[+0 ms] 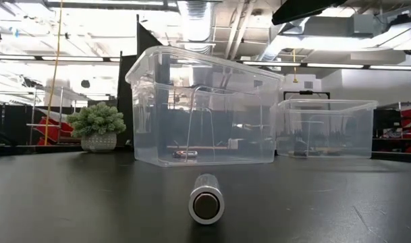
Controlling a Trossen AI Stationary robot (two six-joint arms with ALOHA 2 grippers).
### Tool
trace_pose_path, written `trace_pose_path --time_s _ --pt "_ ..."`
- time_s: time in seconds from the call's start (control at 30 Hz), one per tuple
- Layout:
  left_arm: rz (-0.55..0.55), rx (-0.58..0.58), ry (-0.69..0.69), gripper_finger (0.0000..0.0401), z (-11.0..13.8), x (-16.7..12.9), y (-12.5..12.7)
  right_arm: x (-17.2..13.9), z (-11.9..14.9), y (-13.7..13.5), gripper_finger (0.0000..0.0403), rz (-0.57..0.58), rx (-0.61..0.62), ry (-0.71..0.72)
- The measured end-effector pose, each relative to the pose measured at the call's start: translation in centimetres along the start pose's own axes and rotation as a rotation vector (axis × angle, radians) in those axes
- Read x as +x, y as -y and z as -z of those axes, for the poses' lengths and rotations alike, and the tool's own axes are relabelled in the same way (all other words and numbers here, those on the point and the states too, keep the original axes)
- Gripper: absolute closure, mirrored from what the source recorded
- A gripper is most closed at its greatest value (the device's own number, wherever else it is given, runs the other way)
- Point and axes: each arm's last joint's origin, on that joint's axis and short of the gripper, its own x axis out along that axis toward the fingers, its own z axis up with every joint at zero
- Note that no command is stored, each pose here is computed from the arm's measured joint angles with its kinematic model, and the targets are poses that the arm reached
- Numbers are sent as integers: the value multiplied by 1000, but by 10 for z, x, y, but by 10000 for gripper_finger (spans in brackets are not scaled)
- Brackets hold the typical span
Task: Sort batteries
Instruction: Put the left silver battery into the bottom transparent bin, then put the silver battery into the bottom transparent bin
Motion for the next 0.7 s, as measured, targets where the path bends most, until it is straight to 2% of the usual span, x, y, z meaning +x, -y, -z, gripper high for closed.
trace_pose_path --time_s 0.13,0.23,0.3,0.5,0.7 --pt "-191 -147 -75 360 19 -16 -26 0 0 0 207 0 0 0" --pt "-271 -284 -144 360 38 -18 -43 0 0 0 207 -1 0 0" --pt "-293 -348 -201 357 51 -17 -51 0 0 0 207 -1 0 0" --pt "-355 -446 -312 316 86 -6 -61 0 0 0 207 -1 0 1" --pt "-374 -455 -303 272 89 -5 -62 0 0 0 207 -1 -1 0"
